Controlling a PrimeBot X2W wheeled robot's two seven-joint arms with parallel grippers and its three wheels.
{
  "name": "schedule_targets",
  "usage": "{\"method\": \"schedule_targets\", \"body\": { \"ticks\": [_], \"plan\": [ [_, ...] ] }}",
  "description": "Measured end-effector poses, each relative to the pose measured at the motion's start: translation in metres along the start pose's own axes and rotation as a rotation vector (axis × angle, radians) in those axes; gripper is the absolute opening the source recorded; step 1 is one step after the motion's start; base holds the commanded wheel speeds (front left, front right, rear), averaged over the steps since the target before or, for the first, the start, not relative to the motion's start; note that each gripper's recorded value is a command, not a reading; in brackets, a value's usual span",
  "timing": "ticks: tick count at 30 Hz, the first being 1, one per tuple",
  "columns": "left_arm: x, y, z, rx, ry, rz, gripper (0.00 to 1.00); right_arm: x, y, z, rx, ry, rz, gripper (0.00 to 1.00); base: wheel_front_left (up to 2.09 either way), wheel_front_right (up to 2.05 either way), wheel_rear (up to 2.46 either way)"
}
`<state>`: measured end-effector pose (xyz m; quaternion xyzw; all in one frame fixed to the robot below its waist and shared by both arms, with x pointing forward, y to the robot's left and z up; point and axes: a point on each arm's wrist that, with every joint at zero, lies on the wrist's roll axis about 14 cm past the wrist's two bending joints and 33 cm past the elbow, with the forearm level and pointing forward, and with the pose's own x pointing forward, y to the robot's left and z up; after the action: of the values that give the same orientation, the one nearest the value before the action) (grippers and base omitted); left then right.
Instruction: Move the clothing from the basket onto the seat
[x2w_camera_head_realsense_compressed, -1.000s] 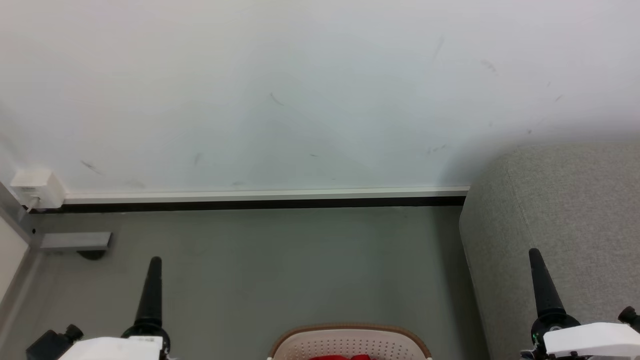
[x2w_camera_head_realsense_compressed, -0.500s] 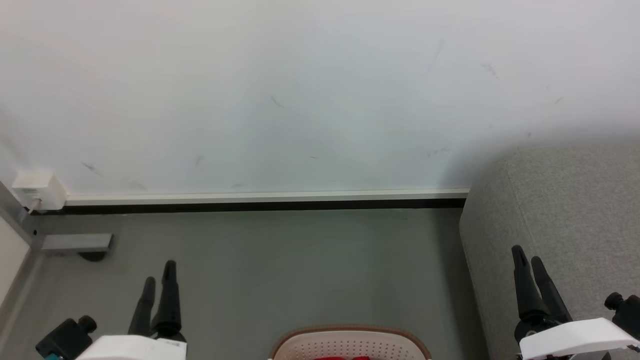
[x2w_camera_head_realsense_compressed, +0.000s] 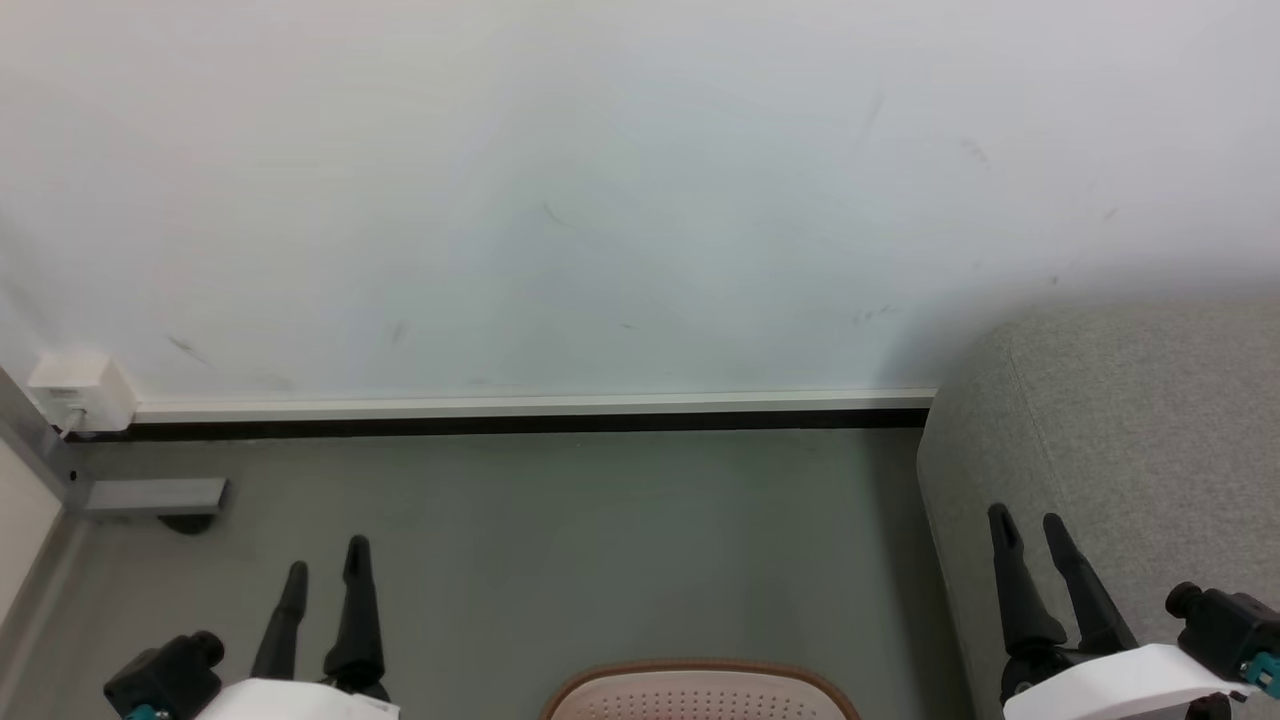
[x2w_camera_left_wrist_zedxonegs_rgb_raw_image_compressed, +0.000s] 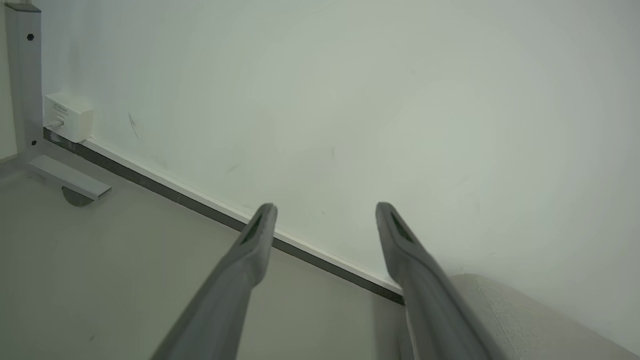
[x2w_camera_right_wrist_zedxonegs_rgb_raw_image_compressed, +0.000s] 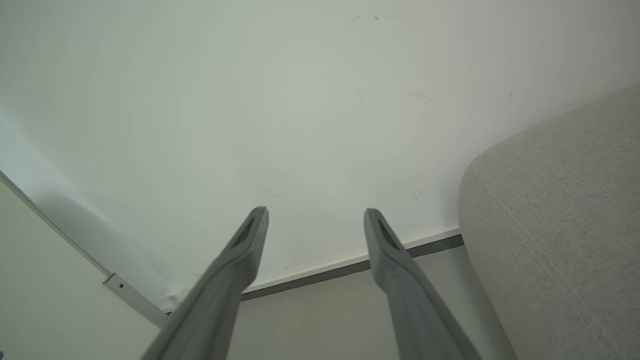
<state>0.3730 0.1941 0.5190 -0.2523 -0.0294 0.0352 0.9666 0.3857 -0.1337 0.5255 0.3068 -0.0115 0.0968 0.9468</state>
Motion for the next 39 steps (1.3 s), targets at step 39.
{"method": "schedule_targets", "body": {
  "ticks": [39],
  "plan": [
    [-0.004, -0.012, -0.001, 0.376, -0.05, -0.06, 1.0, -0.001, 0.009, -0.01, -0.353, 0.01, 0.066, 1.0, 0.0, 0.0, 0.0]
  ]
}}
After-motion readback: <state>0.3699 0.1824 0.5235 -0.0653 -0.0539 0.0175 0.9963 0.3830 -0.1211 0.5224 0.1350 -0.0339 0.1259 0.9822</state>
